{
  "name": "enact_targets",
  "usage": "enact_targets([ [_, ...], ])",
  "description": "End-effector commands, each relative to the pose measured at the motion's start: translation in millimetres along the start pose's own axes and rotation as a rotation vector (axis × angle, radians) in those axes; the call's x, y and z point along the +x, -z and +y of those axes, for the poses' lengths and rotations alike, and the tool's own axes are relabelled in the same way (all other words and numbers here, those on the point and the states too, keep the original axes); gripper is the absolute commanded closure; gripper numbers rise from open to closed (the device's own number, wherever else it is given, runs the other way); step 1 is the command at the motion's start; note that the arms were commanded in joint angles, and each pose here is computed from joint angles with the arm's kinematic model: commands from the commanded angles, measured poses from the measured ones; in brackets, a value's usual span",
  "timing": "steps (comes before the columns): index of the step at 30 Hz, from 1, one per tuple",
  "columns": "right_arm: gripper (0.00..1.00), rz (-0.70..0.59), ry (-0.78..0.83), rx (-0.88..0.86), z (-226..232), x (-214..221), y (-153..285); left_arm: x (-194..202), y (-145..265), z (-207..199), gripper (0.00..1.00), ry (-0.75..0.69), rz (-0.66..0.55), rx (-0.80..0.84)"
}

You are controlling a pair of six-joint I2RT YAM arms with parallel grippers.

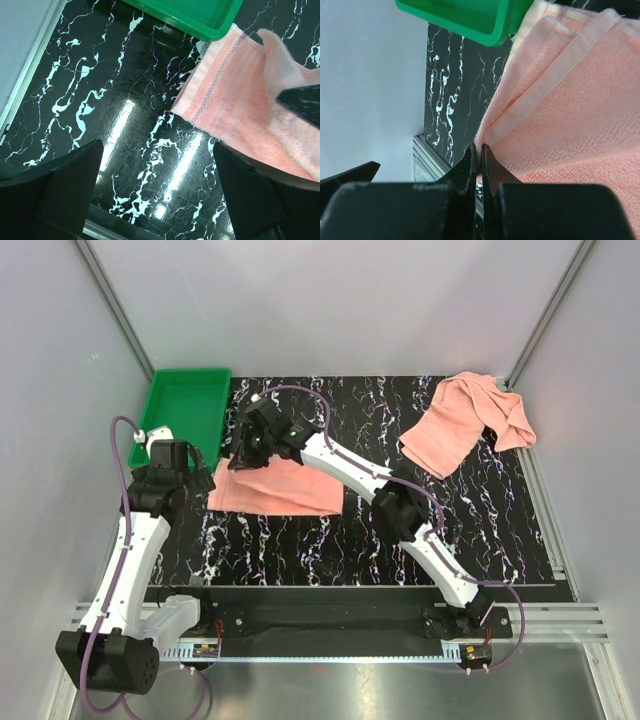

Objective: Roll the towels
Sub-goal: Fold the towel

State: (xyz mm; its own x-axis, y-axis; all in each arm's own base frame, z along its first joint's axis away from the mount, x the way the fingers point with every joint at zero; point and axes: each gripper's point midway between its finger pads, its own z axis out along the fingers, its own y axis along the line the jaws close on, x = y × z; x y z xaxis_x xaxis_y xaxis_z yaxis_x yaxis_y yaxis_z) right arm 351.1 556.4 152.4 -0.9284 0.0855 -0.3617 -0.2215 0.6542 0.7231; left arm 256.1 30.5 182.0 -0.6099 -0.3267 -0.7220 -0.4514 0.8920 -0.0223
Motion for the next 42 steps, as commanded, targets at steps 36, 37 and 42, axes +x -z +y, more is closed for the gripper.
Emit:
enact_targets([
  [36, 0.01, -0.232, -0.054, 0.264, -171, -29, 194, -7, -9, -14, 0.01, -0.007, 0.018, 0.055],
  [37, 0.04, -0.222, -0.070, 0.293, -184, -25, 193, -6, -9, -14, 0.01, -0.013, 0.024, 0.059],
  [42, 0.12, -0.098, -0.110, 0.283, -214, 8, 164, -3, -12, -17, 0.01, -0.022, 0.042, 0.070],
])
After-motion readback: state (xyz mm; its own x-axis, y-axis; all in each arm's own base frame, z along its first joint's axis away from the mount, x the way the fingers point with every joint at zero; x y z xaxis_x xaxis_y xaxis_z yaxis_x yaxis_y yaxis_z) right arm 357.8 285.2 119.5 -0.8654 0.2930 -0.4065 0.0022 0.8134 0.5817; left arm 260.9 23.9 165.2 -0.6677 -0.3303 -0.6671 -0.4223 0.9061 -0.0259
